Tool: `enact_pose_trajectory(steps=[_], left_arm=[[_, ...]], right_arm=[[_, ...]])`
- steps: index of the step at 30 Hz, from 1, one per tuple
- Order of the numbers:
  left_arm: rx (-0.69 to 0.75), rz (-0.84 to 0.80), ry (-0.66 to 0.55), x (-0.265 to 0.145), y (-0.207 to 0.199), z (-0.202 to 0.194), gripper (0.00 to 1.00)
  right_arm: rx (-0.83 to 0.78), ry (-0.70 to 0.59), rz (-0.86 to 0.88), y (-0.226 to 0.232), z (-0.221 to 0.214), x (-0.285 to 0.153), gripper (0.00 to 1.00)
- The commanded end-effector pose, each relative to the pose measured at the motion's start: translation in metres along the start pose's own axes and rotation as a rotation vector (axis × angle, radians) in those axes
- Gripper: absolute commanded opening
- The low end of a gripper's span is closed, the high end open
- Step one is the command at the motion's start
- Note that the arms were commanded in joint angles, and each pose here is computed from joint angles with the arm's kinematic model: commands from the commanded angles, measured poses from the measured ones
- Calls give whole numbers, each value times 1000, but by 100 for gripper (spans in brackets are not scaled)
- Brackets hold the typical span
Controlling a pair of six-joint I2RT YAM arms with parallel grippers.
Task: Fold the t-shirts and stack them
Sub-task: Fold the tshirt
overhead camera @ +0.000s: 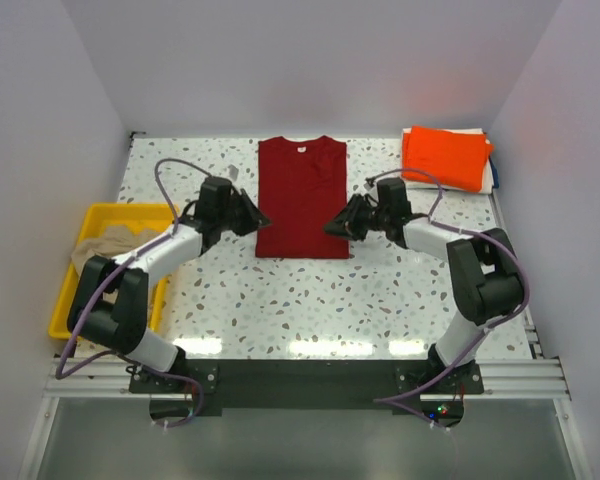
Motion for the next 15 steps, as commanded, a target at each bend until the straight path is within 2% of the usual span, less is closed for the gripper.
enact_pose_trajectory(steps=[1,5,8,15], left_arm=[[-28,21,-3,-8,6,-35,6],[-51,53,41,-9,27,-75,6],[-51,84,73,-5,39,-89,4],[-27,123,91,-16,49,-102,3]], right_arm=[[-20,0,-46,-30,-22,2,25],[23,14,-118,-73,-34,0,25],[62,35,-128,-93,-37,-1,25],[105,37,-88,-106,-38,-20,25]])
Point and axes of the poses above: each gripper's point midway between its finger pads, its own x axis out along the fingers, its own y axis along the line the jaws close on, z = x × y, the point moved 7 cm from there along -x, back along the fingers, and after that the axes turned 13 degrees about x, right-handed, at the moved point
